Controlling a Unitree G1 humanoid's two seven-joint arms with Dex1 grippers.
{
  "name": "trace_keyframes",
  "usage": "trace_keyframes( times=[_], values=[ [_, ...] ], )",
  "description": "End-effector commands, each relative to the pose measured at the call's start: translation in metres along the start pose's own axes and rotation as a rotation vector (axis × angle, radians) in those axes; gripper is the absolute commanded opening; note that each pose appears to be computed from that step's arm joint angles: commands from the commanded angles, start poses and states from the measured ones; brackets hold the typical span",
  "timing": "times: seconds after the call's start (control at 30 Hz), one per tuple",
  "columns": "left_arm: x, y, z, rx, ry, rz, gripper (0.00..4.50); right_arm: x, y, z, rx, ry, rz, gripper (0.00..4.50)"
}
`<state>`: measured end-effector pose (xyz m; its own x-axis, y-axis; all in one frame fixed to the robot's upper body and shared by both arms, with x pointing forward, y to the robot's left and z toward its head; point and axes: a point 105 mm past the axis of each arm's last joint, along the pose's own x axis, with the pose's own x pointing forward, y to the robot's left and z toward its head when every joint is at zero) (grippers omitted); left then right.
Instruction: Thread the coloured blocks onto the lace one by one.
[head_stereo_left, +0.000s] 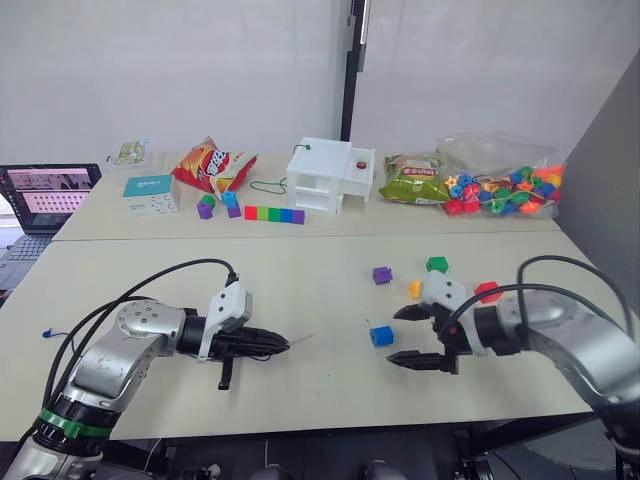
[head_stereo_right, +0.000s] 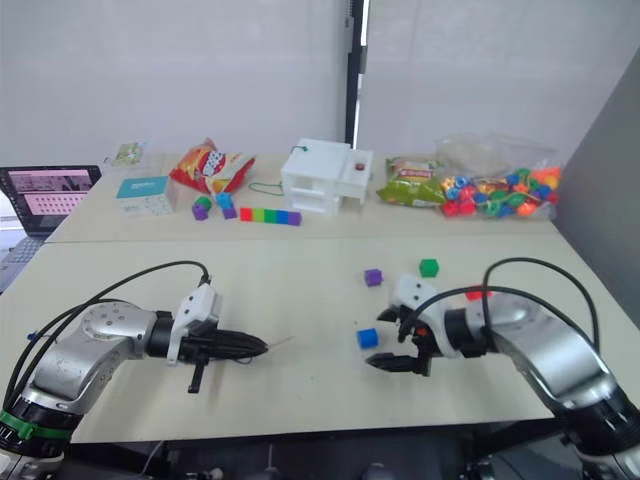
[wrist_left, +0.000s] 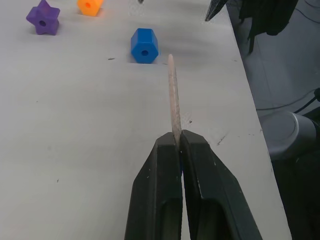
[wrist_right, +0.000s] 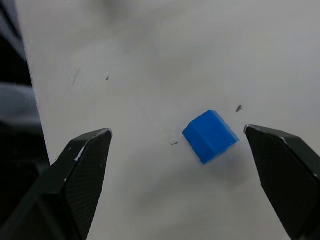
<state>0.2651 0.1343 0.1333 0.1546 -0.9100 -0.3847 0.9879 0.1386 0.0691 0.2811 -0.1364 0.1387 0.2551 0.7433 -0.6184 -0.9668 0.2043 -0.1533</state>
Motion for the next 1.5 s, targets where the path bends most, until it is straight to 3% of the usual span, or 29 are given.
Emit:
trace_keyframes(
  times=[0.03, 0.13, 0.17, 0.47, 0.7, 1.03, 1.13, 1.5],
  values=[
    [-0.001, -0.004, 0.010, 0.055, -0.008, -0.008, 0.00, 0.006, -0.013, -0.004, -0.152, 0.053, 0.035, 4.48],
    [0.001, -0.009, 0.011, 0.060, 0.000, -0.015, 0.00, 0.016, -0.026, -0.016, -0.215, 0.106, 0.070, 4.48],
    [0.001, -0.010, 0.011, 0.062, 0.000, -0.016, 0.00, 0.018, -0.028, -0.017, -0.215, 0.102, 0.080, 4.24],
    [0.008, -0.011, 0.012, 0.074, 0.025, 0.010, 0.00, 0.026, -0.031, -0.025, -0.197, 0.073, 0.110, 1.33],
    [0.029, -0.004, 0.009, 0.110, 0.100, 0.028, 0.00, 0.031, -0.017, -0.011, -0.163, 0.015, 0.116, 1.29],
    [0.051, -0.002, 0.008, 0.098, 0.264, -0.065, 0.00, 0.046, 0.006, -0.014, -0.184, 0.114, 0.153, 1.29],
    [0.059, 0.006, 0.004, 0.103, 0.367, -0.053, 0.00, 0.046, 0.007, -0.016, -0.200, 0.136, 0.156, 1.29],
    [0.080, 0.008, 0.010, 0.106, 0.385, -0.079, 0.00, 0.053, 0.015, -0.011, -0.229, 0.154, 0.180, 1.29]
  ],
)
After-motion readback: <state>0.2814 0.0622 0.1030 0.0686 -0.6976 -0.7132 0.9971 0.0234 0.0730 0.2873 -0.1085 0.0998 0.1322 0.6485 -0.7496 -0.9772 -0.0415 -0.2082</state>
